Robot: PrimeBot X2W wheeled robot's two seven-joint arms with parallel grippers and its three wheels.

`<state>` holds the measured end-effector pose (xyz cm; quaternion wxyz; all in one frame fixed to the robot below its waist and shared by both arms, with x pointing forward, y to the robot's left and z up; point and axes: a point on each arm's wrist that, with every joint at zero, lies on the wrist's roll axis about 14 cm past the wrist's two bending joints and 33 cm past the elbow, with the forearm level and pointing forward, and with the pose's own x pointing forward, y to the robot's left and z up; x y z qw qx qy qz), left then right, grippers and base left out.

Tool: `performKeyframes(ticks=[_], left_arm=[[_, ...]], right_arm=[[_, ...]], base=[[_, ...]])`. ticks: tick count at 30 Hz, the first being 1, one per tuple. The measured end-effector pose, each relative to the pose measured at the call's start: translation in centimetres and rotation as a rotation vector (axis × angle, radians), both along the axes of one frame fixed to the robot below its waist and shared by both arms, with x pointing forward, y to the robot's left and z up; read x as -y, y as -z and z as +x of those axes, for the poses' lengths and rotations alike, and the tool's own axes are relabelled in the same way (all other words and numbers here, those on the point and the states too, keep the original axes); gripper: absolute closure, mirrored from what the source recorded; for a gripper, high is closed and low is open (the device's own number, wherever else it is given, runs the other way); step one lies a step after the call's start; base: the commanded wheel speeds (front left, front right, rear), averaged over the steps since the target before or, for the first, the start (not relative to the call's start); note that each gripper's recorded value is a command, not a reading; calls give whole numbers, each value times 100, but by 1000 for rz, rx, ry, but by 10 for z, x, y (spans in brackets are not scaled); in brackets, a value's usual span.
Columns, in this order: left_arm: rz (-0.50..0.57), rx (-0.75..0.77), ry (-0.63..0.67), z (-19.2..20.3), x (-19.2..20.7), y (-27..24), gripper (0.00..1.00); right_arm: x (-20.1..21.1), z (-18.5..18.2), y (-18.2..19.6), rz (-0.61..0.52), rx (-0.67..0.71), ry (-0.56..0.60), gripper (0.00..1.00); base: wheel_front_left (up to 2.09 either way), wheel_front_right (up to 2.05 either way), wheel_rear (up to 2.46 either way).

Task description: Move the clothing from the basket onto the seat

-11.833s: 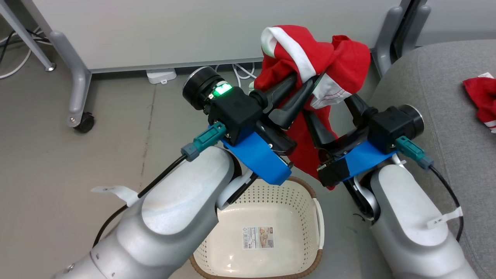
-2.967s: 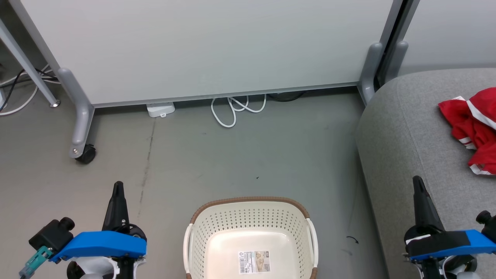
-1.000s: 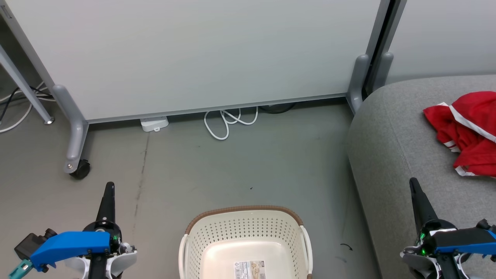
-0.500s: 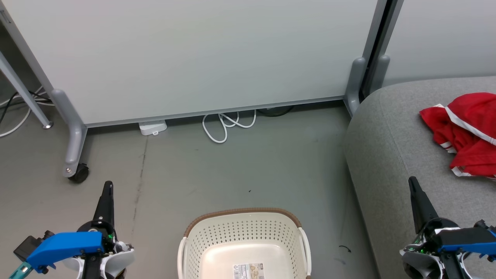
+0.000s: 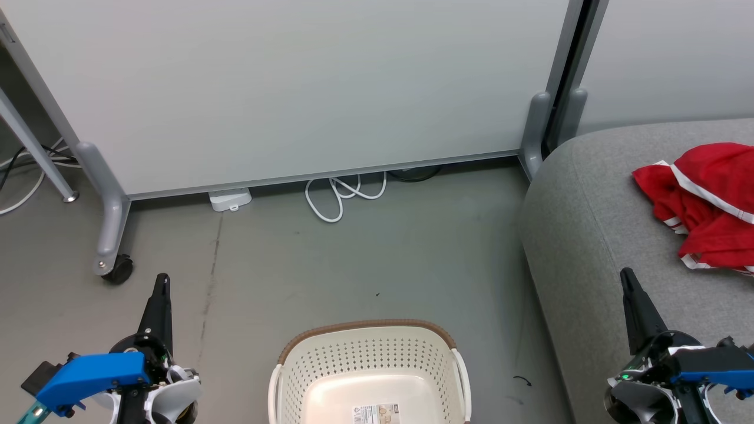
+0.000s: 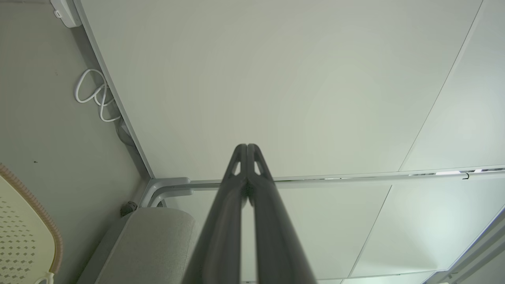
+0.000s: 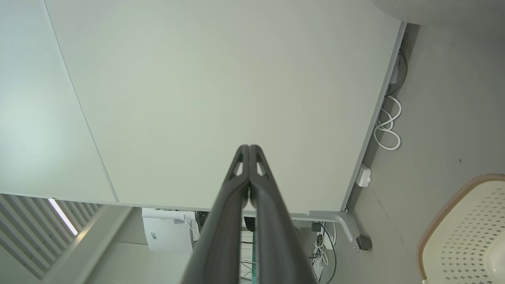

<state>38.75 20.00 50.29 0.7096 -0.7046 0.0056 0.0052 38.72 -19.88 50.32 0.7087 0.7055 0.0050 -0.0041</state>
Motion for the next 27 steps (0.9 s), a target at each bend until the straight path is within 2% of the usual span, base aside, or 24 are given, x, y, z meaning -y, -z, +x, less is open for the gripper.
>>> performKeyframes(ticks=[27], left_arm=[[-10, 3, -1, 0, 0, -1, 100]], right_arm=[[0, 0, -1, 10, 2, 0, 100]], base=[[0, 0, 0]])
